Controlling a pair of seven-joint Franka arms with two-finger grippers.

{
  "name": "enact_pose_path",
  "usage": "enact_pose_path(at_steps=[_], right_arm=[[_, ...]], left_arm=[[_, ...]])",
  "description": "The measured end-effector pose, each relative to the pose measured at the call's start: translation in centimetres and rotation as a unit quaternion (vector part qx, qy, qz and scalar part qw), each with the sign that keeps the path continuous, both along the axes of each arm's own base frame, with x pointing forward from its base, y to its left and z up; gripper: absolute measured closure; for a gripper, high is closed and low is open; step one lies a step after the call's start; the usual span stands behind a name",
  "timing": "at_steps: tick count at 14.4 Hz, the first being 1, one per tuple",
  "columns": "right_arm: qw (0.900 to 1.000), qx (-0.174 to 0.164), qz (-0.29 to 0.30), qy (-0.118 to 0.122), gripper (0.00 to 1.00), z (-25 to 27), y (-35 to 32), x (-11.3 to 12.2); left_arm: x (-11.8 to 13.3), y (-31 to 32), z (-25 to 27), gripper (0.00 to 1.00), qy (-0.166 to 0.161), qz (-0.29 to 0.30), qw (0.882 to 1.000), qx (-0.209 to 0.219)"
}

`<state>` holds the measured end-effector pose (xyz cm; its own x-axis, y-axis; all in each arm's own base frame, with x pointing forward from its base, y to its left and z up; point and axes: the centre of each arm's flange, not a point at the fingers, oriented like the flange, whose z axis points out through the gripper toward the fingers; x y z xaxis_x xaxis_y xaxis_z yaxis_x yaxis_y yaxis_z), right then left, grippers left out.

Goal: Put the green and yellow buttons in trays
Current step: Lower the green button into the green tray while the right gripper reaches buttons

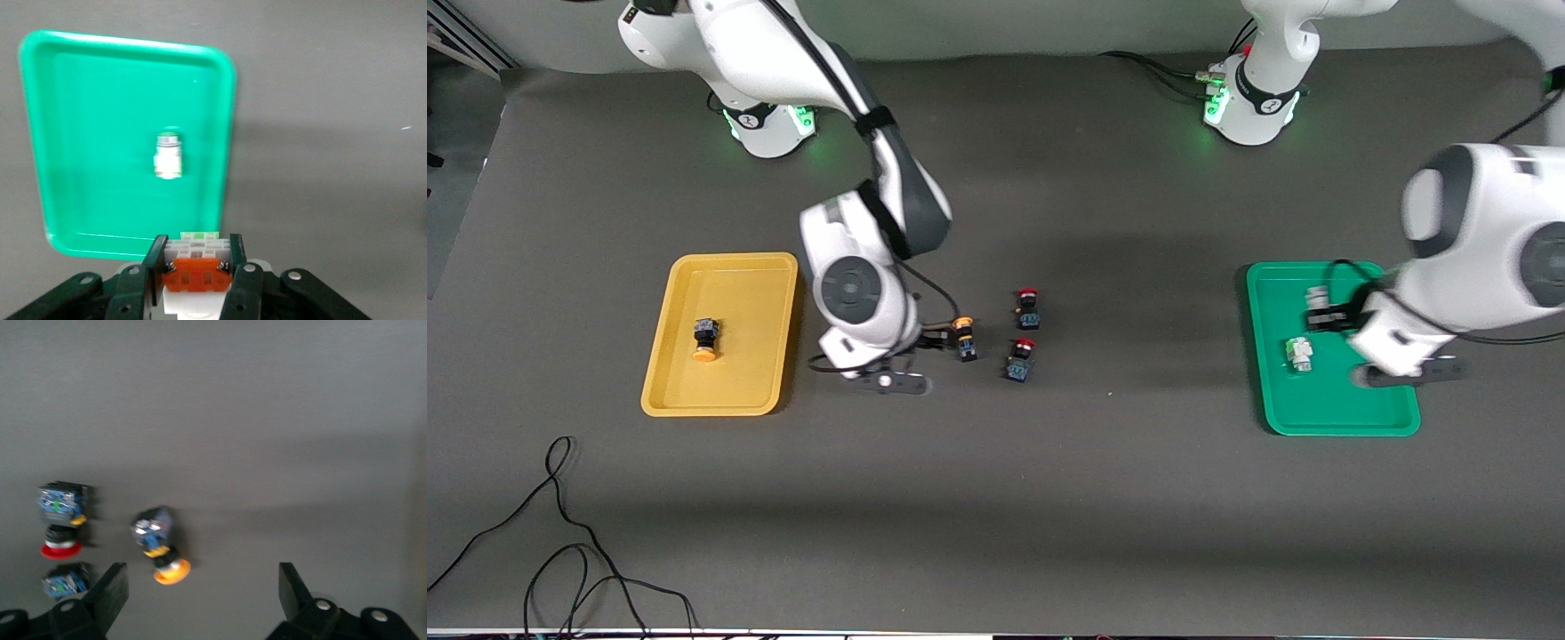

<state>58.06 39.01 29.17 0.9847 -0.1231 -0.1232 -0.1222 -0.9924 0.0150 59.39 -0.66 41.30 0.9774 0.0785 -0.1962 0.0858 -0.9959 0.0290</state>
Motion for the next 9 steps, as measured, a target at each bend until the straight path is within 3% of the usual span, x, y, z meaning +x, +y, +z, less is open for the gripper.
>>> enact_pose_path(at_steps=[4,9], right_arm=[[1.0,0.008,-0.004,-0.011,0.0,-6.0,4.2,-2.0],[1.0,-0.015,-0.009,0.001,0.0,-12.5,4.5,-3.1]], left_arm=[[-1.3,11.7,-2.4,0.59,-0.009,-0.027,1.0,-0.004],[-2.6,11.8,-12.2,0.59,-0.029,-0.061,0.997,0.023]])
